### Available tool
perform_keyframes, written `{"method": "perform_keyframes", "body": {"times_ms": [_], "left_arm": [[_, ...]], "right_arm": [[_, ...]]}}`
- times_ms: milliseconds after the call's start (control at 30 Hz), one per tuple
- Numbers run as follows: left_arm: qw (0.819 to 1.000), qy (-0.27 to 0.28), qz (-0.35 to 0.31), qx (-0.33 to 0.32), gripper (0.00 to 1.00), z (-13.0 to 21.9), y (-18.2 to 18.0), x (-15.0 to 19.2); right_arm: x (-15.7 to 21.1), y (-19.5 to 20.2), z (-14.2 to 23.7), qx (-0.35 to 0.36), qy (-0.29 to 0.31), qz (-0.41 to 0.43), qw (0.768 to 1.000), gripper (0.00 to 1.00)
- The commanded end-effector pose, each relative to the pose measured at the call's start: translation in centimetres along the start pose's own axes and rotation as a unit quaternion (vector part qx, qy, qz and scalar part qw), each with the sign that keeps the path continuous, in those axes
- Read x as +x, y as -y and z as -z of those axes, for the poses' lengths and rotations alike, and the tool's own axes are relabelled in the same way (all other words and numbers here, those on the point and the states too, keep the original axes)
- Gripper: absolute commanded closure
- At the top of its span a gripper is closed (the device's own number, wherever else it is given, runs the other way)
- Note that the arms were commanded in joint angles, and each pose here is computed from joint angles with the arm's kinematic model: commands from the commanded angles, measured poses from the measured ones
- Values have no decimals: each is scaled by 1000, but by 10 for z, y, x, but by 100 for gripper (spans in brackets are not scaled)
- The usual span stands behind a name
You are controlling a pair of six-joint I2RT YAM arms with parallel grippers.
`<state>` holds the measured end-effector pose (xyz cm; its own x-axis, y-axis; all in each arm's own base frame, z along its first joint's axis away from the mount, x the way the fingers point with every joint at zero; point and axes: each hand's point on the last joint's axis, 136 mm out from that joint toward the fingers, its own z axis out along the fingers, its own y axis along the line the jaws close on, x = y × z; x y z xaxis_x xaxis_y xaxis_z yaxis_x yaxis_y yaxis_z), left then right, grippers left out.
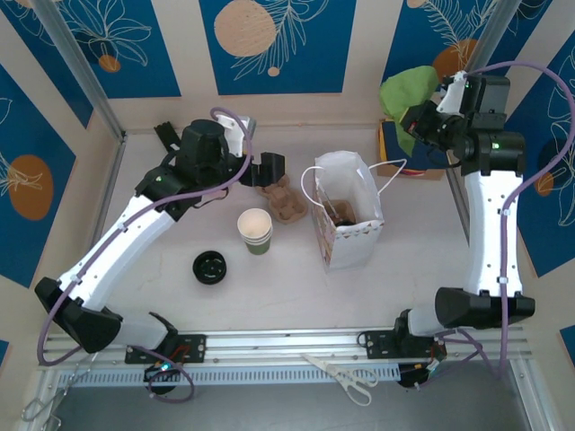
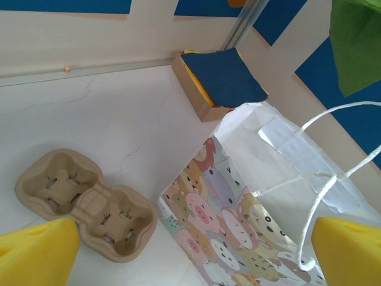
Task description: Pack the takeout coffee
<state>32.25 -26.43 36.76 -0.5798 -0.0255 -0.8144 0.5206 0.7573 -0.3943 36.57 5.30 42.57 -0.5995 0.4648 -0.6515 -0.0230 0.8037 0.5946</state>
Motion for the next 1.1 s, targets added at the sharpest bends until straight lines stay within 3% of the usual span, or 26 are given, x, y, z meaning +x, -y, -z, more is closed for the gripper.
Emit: {"method": "perform_keyframes", "body": {"times_ms": [0, 300, 533, 1067], "left_arm": [[1000, 20, 13, 16, 0, 13, 5, -7], [1000, 22, 18, 10, 0, 23, 1, 2], [1000, 25, 17, 4, 0, 31, -1, 5], [999, 25, 27, 3, 0, 34, -3, 10]], "right_arm": [[17, -34, 11, -55, -18, 4, 998, 100], [62, -81, 26, -135, -67, -4, 989, 100], [100, -96, 28, -176, -127, -22, 976, 100], [153, -68, 34, -207, -233, -74, 947, 100]]}}
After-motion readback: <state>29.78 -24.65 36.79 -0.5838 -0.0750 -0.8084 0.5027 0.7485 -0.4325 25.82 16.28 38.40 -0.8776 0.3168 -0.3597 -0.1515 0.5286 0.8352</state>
